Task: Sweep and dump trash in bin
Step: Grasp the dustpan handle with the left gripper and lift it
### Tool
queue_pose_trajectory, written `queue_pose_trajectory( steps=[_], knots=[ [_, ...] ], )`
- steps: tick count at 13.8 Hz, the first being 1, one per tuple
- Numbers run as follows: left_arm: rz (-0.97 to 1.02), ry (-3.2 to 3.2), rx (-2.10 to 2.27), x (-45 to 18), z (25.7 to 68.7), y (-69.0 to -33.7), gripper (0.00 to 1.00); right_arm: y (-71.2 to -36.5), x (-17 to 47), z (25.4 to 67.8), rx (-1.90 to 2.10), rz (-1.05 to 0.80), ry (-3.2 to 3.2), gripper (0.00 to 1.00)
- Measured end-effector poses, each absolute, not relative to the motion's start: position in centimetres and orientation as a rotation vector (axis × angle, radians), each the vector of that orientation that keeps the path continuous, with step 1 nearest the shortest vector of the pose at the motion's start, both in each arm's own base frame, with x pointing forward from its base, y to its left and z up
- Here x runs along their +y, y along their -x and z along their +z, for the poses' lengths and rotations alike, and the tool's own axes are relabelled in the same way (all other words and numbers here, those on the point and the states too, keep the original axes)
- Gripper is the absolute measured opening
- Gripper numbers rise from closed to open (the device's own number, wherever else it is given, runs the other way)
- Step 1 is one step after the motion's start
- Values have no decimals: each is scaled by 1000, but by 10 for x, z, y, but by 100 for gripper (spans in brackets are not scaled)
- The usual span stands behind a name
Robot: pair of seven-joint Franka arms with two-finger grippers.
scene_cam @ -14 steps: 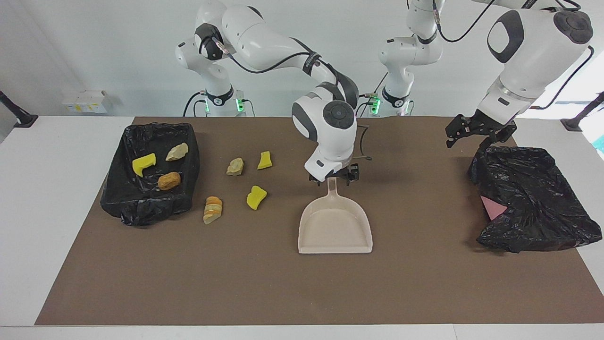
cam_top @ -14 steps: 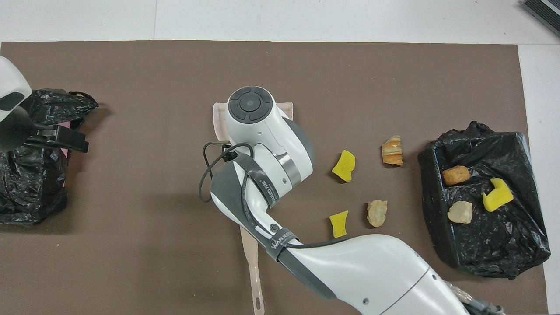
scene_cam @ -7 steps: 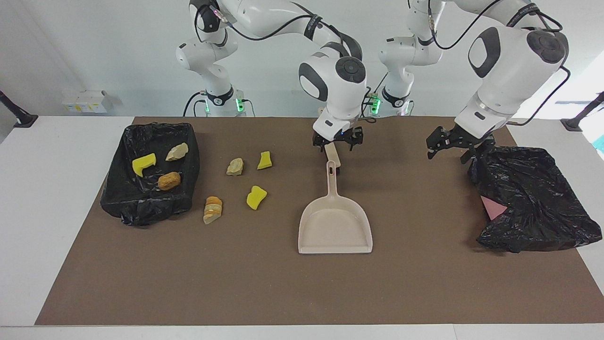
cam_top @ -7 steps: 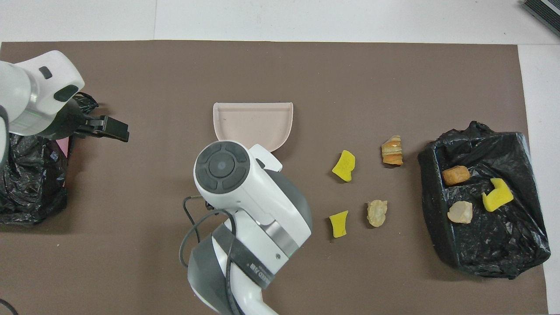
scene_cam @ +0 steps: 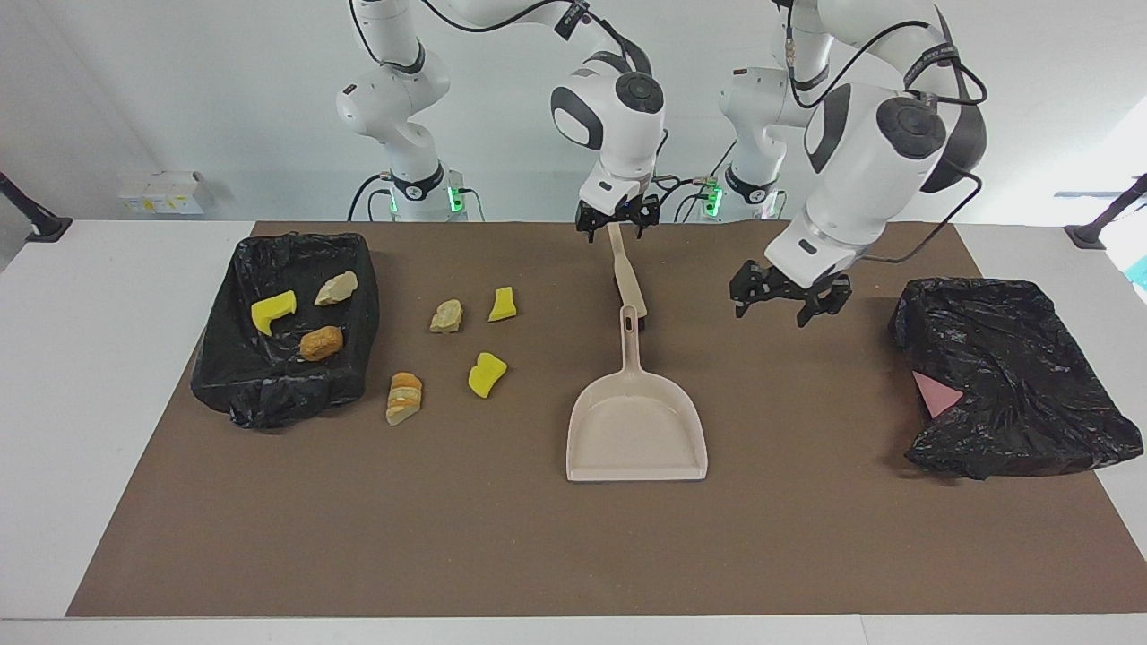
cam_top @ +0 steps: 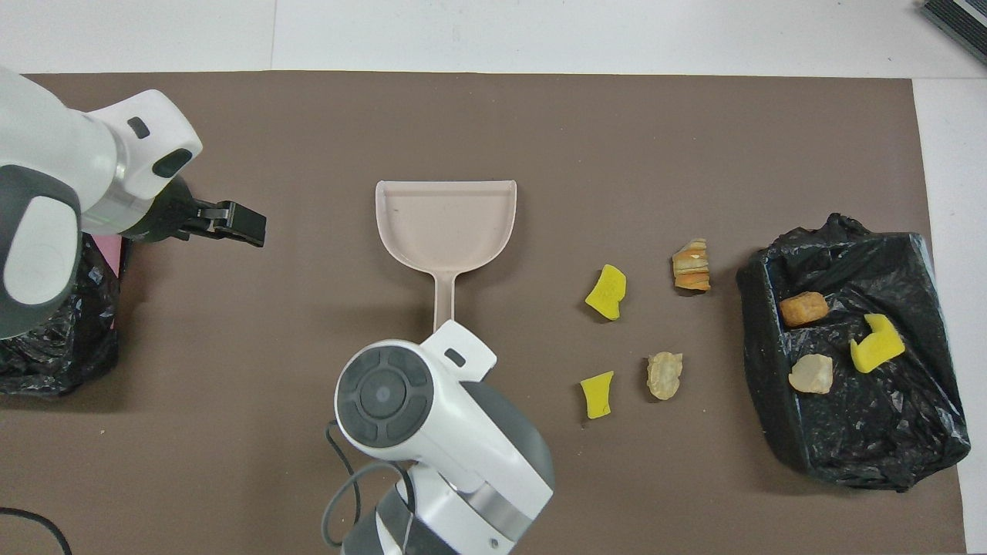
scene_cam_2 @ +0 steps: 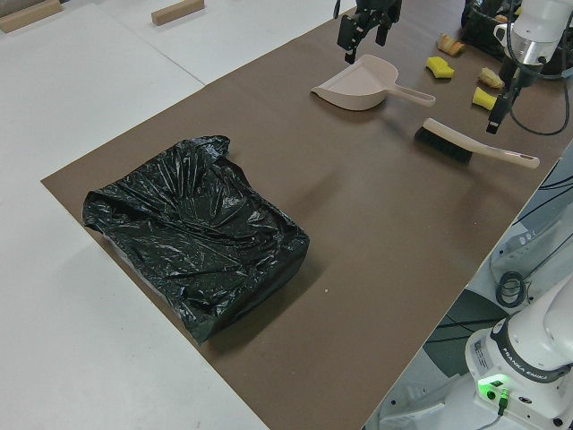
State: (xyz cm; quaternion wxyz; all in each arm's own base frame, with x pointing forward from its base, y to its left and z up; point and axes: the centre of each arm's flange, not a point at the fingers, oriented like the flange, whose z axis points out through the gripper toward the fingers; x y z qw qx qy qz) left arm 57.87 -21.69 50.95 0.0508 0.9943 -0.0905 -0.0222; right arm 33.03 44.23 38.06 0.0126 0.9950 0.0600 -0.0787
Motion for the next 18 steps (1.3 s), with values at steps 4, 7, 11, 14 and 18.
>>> queue_pose_trajectory(
  steps=[4, 7, 11, 14, 18],
  knots=[
    [-65, -3026, -262, -291, 467, -572, 100, -298, 440, 350, 241, -327, -3088, 100],
    [-78, -3032, -210, -323, 441, -567, 100, -280, 443, 337, 275, -313, -3110, 100],
    [-112, -3045, -172, -351, 410, -555, 100, -274, 445, 338, 268, -334, -3121, 94],
    [-136, -3056, -162, -364, 385, -540, 100, -275, 445, 339, 256, -340, -3131, 59],
    [-184, -3074, -154, -373, 357, -527, 73, -276, 446, 340, 253, -332, -3139, 26]
  ],
)
